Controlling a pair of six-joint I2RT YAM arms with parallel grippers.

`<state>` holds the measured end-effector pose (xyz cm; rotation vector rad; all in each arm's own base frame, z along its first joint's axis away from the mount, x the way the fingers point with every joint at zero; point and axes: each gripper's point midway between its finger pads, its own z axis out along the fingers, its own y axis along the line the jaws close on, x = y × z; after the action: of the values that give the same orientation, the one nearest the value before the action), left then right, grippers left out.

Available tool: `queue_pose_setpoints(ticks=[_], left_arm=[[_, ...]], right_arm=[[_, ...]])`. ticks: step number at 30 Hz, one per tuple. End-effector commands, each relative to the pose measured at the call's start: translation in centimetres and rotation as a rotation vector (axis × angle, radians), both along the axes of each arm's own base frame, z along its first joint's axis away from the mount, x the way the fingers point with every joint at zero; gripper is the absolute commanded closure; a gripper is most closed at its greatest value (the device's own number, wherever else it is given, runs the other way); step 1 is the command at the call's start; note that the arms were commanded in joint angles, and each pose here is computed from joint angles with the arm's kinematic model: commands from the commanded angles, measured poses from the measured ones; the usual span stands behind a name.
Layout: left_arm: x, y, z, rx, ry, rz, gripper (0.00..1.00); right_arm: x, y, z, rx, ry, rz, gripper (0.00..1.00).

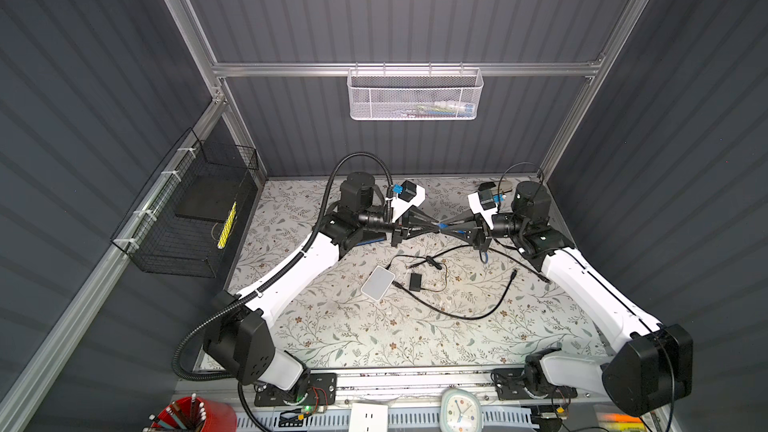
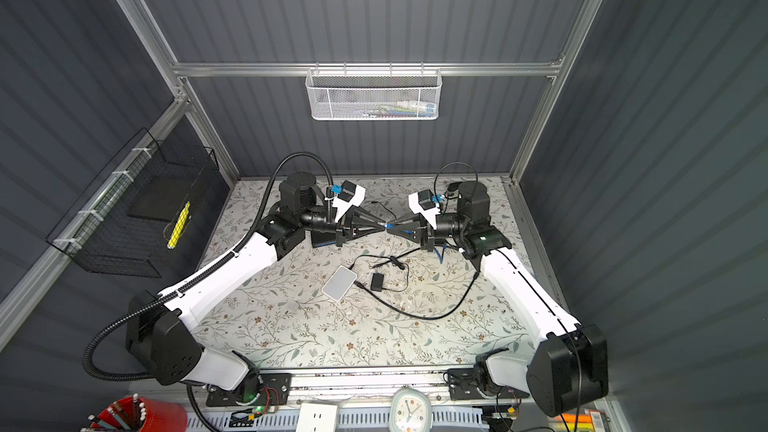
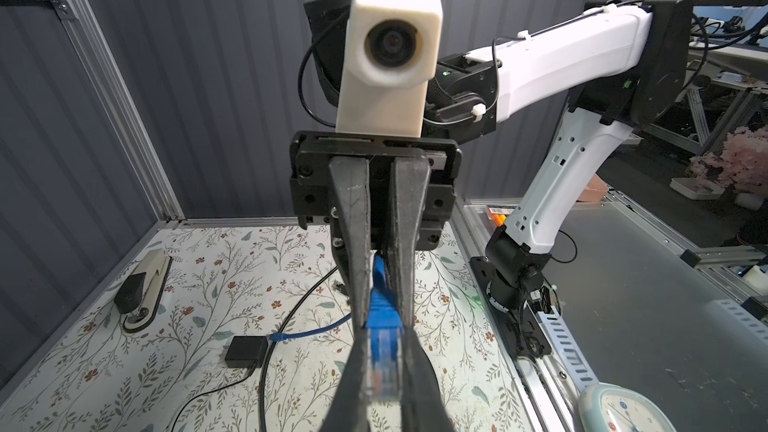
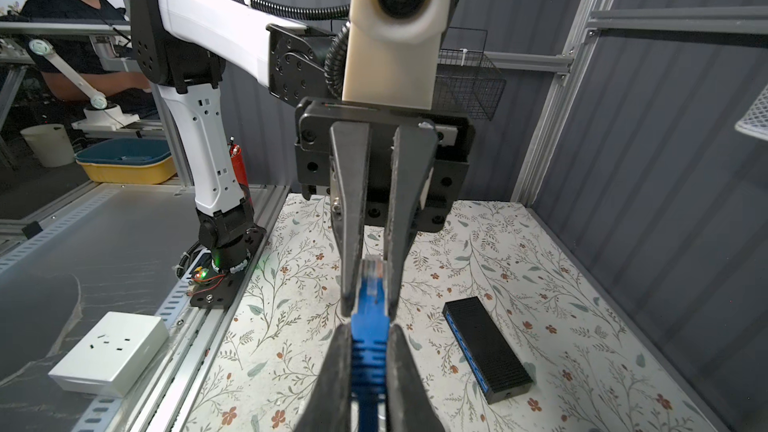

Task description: Insert the plug into the switch port

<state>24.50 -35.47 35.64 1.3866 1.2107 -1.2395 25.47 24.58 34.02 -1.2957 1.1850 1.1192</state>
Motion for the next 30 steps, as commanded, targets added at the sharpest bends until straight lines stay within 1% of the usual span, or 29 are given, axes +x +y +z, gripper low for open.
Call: queue_pose_setpoints(ticks=[1, 3, 8, 10, 11, 12, 14, 15, 16, 17, 18, 20, 23, 24, 27, 29, 30], left_arm=[[-0.3, 0.1, -0.2, -0.003, 0.007, -0.011, 0.91], [-0.3, 0.1, -0.2, -0.001, 0.009, -0.008, 0.87], [-0.4, 0.3, 0.2, -0.001, -0.001, 0.007, 0.48], [-0.3, 0.8, 0.5, 0.001, -0.02, 0.033, 0.37], [0.0, 1.2, 0.7, 0.0, -0.03, 0.062, 0.35], [0.4, 1.8, 1.1, -0.004, -0.042, 0.102, 0.33], [1.9, 4.0, 1.8, -0.019, -0.045, 0.228, 0.29], [2.7, 5.1, 2.3, -0.038, -0.047, 0.299, 0.29], [3.9, 6.5, 2.5, -0.053, -0.021, 0.406, 0.26], [5.1, 7.7, 1.9, -0.052, 0.028, 0.523, 0.18], [5.7, 8.7, 1.5, -0.052, 0.062, 0.602, 0.12], [6.2, 10.1, -1.0, -0.012, 0.14, 0.708, 0.11], [6.3, 11.7, -5.6, 0.053, 0.299, 0.813, 0.1], [6.2, 12.2, -7.4, 0.081, 0.372, 0.849, 0.09], [5.7, 14.2, -13.7, 0.223, 0.551, 0.977, 0.07], [4.7, 14.5, -16.5, 0.266, 0.591, 0.974, 0.06], [4.4, 14.6, -17.4, 0.262, 0.602, 0.972, 0.05]], right_arm=[[-0.7, 0.1, 0.8, 0.01, -0.017, 0.029, 0.95], [-0.7, 0.1, 0.9, 0.01, -0.02, 0.026, 0.96], [-0.6, -0.2, 0.5, -0.005, -0.024, -0.001, 0.97], [-0.4, -0.4, 0.3, -0.012, -0.006, -0.016, 0.97], [-0.2, -0.6, 0.2, -0.019, 0.006, -0.029, 0.97], [-0.1, -0.7, 0.0, -0.03, 0.013, -0.043, 0.97], [0.0, -1.3, -0.7, -0.071, 0.005, -0.099, 0.97], [0.2, -1.6, -0.9, -0.096, -0.013, -0.138, 0.97], [0.4, -2.1, -1.1, -0.122, -0.026, -0.186, 0.97], [0.4, -2.4, -1.3, -0.14, -0.04, -0.222, 0.97], [0.5, -2.7, -1.7, -0.153, -0.047, -0.249, 0.97], [0.0, -3.3, -1.7, -0.166, -0.081, -0.29, 0.97], [-0.7, -3.9, -1.8, -0.184, -0.1, -0.334, 0.97], [-0.7, -4.1, -2.0, -0.194, -0.095, -0.358, 0.96], [-0.6, -4.9, -3.8, -0.233, -0.035, -0.422, 0.96], [-0.7, -5.1, -4.4, -0.219, 0.015, -0.45, 0.96], [-0.9, -5.2, -4.7, -0.207, 0.034, -0.46, 0.96]])
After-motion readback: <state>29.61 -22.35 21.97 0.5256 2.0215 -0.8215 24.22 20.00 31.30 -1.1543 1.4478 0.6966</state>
